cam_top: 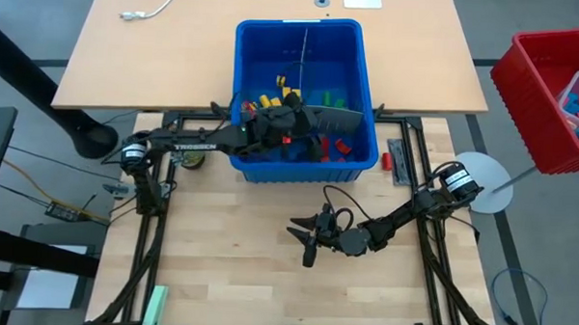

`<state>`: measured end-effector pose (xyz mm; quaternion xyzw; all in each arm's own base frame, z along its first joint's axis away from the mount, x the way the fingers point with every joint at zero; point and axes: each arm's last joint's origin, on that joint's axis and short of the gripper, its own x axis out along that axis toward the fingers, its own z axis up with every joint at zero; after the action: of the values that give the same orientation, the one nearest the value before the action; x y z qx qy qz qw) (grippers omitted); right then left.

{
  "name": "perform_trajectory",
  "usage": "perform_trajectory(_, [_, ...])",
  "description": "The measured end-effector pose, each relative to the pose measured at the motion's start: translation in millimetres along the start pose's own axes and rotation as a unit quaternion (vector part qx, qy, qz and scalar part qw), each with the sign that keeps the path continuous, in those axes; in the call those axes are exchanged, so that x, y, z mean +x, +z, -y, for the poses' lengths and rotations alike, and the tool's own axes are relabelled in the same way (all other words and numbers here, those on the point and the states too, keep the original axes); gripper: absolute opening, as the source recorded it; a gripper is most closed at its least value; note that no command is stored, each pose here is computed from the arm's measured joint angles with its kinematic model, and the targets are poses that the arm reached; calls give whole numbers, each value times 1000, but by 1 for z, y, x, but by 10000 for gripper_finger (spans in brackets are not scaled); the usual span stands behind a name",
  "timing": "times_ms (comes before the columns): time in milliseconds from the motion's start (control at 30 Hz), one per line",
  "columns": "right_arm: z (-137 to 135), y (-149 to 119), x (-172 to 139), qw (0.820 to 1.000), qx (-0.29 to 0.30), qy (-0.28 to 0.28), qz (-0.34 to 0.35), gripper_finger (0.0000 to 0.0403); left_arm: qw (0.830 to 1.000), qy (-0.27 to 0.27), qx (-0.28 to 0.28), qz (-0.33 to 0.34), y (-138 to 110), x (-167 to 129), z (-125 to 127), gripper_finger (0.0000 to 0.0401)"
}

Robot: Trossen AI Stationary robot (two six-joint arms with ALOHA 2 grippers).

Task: Sort blocks
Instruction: Put the orange block with the other orange blocks into the blue bin

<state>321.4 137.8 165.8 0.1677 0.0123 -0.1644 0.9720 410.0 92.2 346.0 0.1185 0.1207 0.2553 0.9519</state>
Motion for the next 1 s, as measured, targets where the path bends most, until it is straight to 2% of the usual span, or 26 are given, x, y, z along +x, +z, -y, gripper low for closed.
perform_trajectory(133, [0, 0, 0, 1000, 0, 1, 0, 126, 998, -21, 23, -55, 24, -21, 2, 273])
perform_trajectory(333, [-2, 1, -1, 1000, 5, 4, 4, 126, 999, -16, 25, -29, 61, -78, -8, 253])
perform_trajectory(433, [-3, 3, -1, 1000, 14, 12, 11, 126, 1000, -11, 17, -15, 77, -112, -21, 246])
perform_trajectory(500, [-3, 3, -1, 1000, -3, 16, 12, 126, 1000, -12, 14, -13, 83, -134, -29, 244])
perform_trajectory(600, [-4, 9, -2, 998, -60, 11, 22, 126, 999, -21, 11, -35, 84, -162, -39, 243])
perform_trajectory(733, [-10, 33, -14, 991, -123, -19, 53, 126, 995, -37, 7, -90, 75, -188, -46, 243])
perform_trajectory(900, [-12, 78, -43, 972, -201, -103, 70, 130, 991, -49, -11, -123, 63, -212, -50, 243])
perform_trajectory(1000, [-6, 113, -65, 963, -188, -175, 85, 138, 990, -49, -25, -129, 51, -223, -50, 243])
